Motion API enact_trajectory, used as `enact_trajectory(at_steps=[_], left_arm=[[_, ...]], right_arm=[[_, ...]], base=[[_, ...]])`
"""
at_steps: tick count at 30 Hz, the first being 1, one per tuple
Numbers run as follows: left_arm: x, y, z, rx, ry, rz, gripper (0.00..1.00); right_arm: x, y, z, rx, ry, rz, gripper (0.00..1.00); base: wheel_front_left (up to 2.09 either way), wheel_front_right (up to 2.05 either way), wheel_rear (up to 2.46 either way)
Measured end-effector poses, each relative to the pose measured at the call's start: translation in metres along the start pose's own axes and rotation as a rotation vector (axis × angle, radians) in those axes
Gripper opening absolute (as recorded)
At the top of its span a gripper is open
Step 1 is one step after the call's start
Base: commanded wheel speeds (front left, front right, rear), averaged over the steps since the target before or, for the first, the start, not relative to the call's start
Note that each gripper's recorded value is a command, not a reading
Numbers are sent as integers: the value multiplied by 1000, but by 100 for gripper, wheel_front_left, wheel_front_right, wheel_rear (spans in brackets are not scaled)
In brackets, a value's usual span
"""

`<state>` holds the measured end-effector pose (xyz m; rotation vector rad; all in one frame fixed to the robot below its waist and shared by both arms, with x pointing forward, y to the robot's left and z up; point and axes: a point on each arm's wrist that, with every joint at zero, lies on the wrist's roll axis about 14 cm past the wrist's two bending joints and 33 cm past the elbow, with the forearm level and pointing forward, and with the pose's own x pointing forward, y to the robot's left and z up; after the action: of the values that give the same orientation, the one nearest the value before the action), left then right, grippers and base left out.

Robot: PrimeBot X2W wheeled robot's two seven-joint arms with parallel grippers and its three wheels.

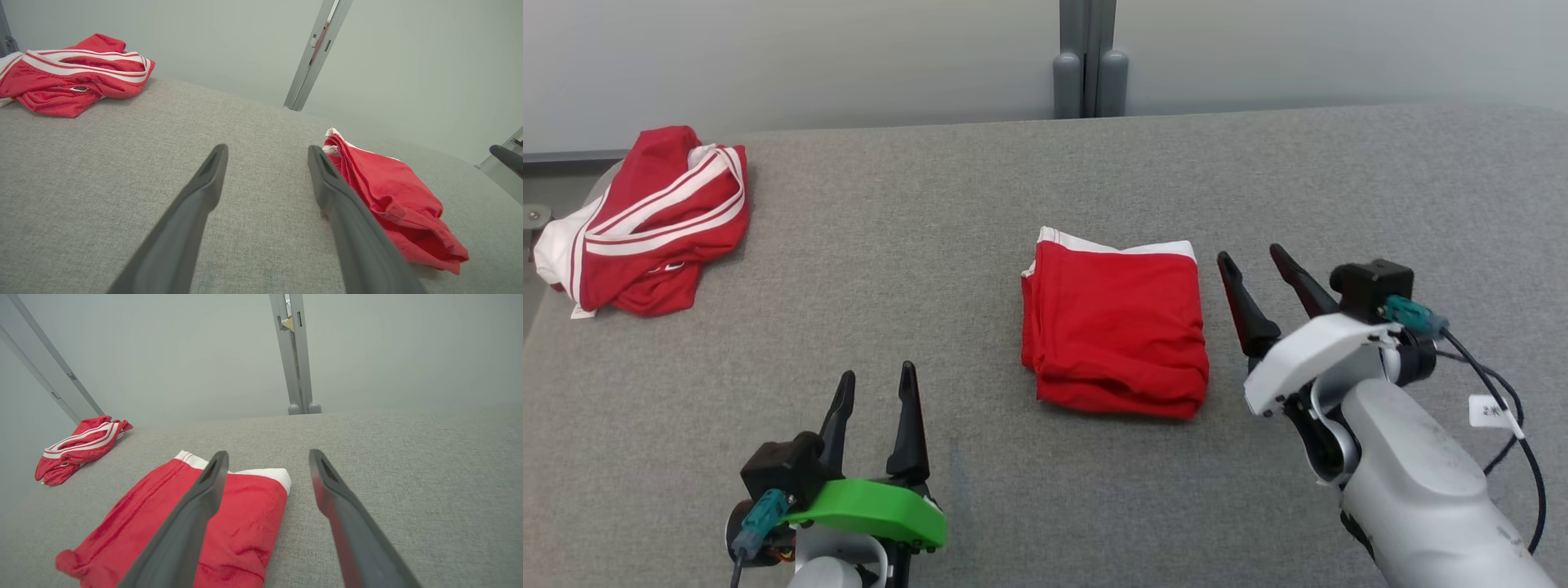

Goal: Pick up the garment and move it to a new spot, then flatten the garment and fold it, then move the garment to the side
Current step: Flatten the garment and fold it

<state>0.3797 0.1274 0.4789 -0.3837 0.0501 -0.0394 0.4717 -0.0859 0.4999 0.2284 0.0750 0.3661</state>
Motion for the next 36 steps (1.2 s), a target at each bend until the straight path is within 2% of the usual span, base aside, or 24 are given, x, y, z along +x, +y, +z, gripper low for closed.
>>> enact_trajectory(at_steps=[6,16,23,36], left_arm=[[1,-7,5,29,-16,-37,100],[-9,-1,9,107,-36,-23,100],[-13,9,10,136,-40,3,100],[-16,11,8,132,-37,10,100]], right_arm=[[-39,-18,8,1,-92,-96,100],[-98,-29,6,-54,-137,-206,100],[-108,-29,10,-73,-155,-221,100],[-105,-23,7,-63,-149,-202,100]], base=[[0,0,0],[0,0,0],[0,0,0],[0,0,0]])
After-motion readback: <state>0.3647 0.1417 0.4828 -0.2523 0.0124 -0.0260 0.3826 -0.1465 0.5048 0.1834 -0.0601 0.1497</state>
